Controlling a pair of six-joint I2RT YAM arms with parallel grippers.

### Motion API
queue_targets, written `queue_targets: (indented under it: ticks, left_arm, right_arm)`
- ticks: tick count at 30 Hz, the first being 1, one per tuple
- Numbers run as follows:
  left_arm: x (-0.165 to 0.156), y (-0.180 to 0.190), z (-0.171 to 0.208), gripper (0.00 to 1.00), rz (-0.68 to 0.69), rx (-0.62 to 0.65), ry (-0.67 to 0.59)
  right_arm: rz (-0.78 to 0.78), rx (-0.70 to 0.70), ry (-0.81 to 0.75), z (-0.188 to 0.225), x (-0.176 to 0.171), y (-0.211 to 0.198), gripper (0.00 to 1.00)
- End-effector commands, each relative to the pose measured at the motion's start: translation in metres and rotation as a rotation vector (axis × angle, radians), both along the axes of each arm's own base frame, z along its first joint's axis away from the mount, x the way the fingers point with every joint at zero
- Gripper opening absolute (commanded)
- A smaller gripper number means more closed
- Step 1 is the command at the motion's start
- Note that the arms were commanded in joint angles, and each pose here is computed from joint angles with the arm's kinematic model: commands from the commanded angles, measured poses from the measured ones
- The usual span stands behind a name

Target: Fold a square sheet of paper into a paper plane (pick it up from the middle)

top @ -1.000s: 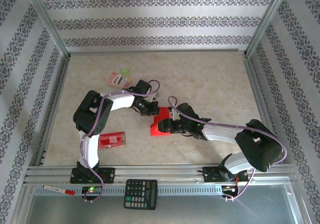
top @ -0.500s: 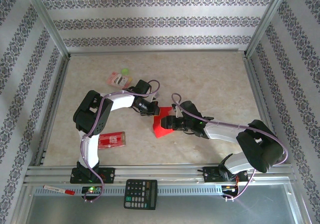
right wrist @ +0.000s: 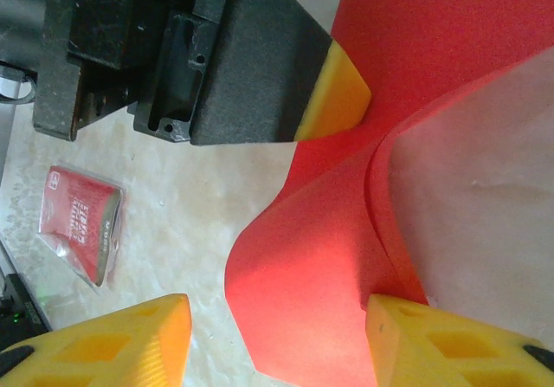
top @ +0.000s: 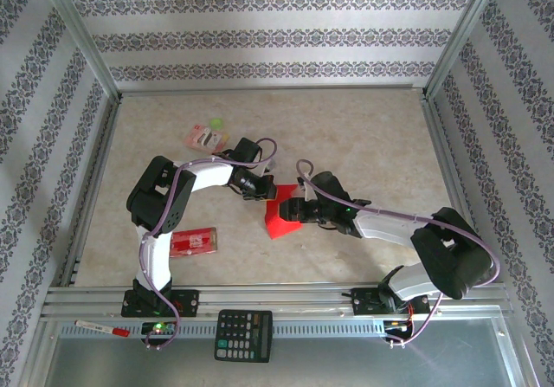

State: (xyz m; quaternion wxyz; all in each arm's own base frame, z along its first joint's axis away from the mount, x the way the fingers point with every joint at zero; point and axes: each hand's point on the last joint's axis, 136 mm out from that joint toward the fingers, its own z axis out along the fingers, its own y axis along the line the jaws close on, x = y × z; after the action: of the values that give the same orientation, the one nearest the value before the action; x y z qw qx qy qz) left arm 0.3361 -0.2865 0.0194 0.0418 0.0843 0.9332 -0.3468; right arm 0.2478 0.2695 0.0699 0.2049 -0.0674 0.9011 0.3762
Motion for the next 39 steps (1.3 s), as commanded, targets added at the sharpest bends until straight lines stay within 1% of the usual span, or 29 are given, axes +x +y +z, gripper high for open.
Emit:
queue_targets:
  ticks: [1,5,12,19,26,32,34,38,39]
  left_arm:
    - [-0.01,0.016,-0.022,0.0,0.004,0.08,0.064]
    - [-0.01,0.016,-0.022,0.0,0.003,0.081,0.064]
    - [-0.01,0.016,-0.022,0.0,0.002,0.08,0.063]
    - [-0.01,0.016,-0.022,0.0,0.001,0.08,0.066]
    - [-0.01,0.016,-0.022,0.0,0.0,0.081,0.067]
    - [-0.011,0.016,-0.022,0.0,0.001,0.08,0.069]
    - [-0.01,0.016,-0.021,0.0,0.001,0.08,0.067]
    - [-0.01,0.015,-0.021,0.0,0.001,0.078,0.066]
    - [-0.01,0.015,-0.021,0.0,0.001,0.078,0.067]
  right_arm:
    - [-0.001,-0.036,-0.043,0.002,0.014,-0.002,0.56]
    - [0.003,-0.044,-0.056,0.004,0.02,-0.004,0.56]
    - [0.027,-0.017,-0.072,0.013,0.024,-0.003,0.56]
    - [0.05,0.006,-0.038,0.009,0.016,0.001,0.55]
    - [0.029,0.054,0.003,0.009,0.01,0.001,0.51]
    - [-0.006,0.056,0.042,0.005,0.002,-0.006,0.49]
    - [-0.028,0.024,0.063,-0.001,-0.001,-0.012,0.5]
    - [-0.08,-0.093,0.082,-0.011,-0.005,-0.033,0.52]
    - [-0.085,-0.101,0.079,-0.01,-0.006,-0.036,0.52]
